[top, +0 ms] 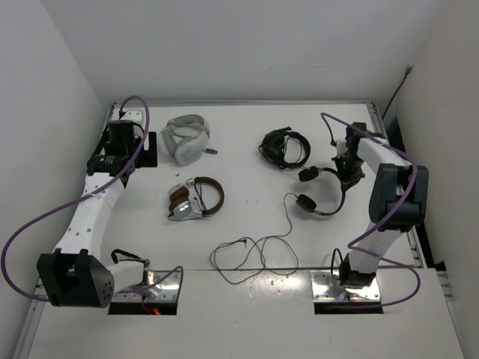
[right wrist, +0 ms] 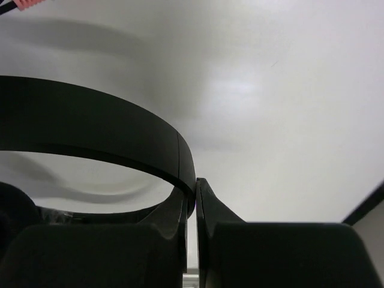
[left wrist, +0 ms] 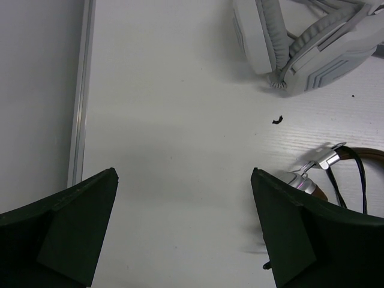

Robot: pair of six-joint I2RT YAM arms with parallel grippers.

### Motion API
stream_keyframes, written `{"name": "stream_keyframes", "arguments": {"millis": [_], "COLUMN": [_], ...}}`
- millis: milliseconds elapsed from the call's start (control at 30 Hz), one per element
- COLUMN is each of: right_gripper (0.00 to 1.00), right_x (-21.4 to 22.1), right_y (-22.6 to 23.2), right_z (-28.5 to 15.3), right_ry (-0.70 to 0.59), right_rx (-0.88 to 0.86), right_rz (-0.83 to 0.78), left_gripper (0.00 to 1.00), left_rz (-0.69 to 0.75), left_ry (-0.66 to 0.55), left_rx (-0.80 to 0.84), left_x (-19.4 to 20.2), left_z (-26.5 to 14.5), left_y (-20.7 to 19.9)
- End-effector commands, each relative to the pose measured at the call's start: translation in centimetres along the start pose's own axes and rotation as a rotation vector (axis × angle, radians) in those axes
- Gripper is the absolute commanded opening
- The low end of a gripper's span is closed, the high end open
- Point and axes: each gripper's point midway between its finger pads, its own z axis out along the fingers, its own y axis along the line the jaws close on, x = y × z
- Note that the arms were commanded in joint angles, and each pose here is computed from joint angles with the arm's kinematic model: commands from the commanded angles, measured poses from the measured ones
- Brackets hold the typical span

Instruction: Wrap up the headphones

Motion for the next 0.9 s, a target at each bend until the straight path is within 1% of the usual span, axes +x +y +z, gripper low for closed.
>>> {"name": "stream_keyframes", "arguments": {"millis": [0, 67, 100, 200, 267, 300, 333, 367, 400, 467, 500, 600, 633, 700, 733, 767, 867], "right_gripper": [0.00, 0.00, 0.00, 0.00, 0.00, 0.00, 0.01, 0.06, 0.15, 0.22, 0.30, 0.37, 0.40, 0.42, 0.43, 0.43, 0.44], "right_x": [-3.9, -3.4, -3.8, -3.9, -4.2, -4.5, -4.5, -4.9, -5.7, -6.5, -6.5, -5.9, -5.9, -4.2, -4.0, -2.6, -0.8], "right_y": [-2.6, -2.7, -3.3, -4.5, -4.7, -5.0, -5.2, -5.4, -5.5, -6.2, -5.9, -6.1, -5.9, -5.9, -5.6, -5.4, -4.1], "right_z": [-1.3, -0.5, -0.7, 0.2, 0.6, 0.7, 1.4, 1.5, 1.3, 1.2, 1.0, 0.4, -0.6, -0.9, -1.9, -1.7, -2.3], "right_ry": [-0.093, -0.051, -0.055, -0.030, -0.023, -0.018, -0.003, -0.007, -0.021, -0.045, -0.045, -0.072, -0.107, -0.104, -0.137, -0.128, -0.159], "right_rx": [0.015, 0.003, 0.016, 0.020, 0.017, 0.030, 0.038, 0.040, 0.047, 0.046, 0.031, -0.007, -0.027, -0.064, -0.085, -0.116, -0.200], "right_rz": [-0.151, -0.227, -0.298, -0.385, -0.413, -0.423, -0.424, -0.423, -0.414, -0.346, -0.330, -0.203, -0.161, -0.054, -0.018, 0.046, 0.121], "left_gripper": [1.00, 1.00, 1.00, 1.00, 1.00, 1.00, 1.00, 1.00, 1.00, 1.00, 1.00, 1.00, 1.00, 1.00, 1.00, 1.00, 1.00], "left_rz": [0.011, 0.020, 0.027, 0.028, 0.041, 0.038, 0.038, 0.031, 0.029, 0.017, 0.008, -0.001, -0.001, -0.015, -0.017, -0.018, -0.029], "left_ry": [-0.044, -0.047, -0.059, -0.058, -0.046, -0.060, -0.058, -0.045, -0.054, -0.054, -0.043, -0.033, -0.033, -0.032, -0.044, -0.047, -0.055], "left_rx": [0.010, 0.036, 0.035, 0.062, 0.073, 0.084, 0.084, 0.097, 0.097, 0.107, 0.107, 0.108, 0.108, 0.098, 0.097, 0.097, 0.123], "left_x": [-1.8, -2.1, -2.6, -3.1, -3.1, -3.7, -3.9, -3.7, -4.0, -4.3, -4.1, -3.9, -3.9, -3.9, -4.2, -3.8, -2.9], "left_z": [0.1, 0.2, 0.0, 0.1, 0.7, 0.5, 0.7, 1.1, 1.0, 1.1, 1.4, 1.7, 1.7, 1.7, 1.8, 1.9, 1.9], "left_y": [0.1, -0.3, -0.2, -0.7, -1.0, -1.1, -1.2, -1.5, -1.5, -1.7, -1.9, -2.0, -2.0, -1.8, -1.8, -1.9, -2.4]}}
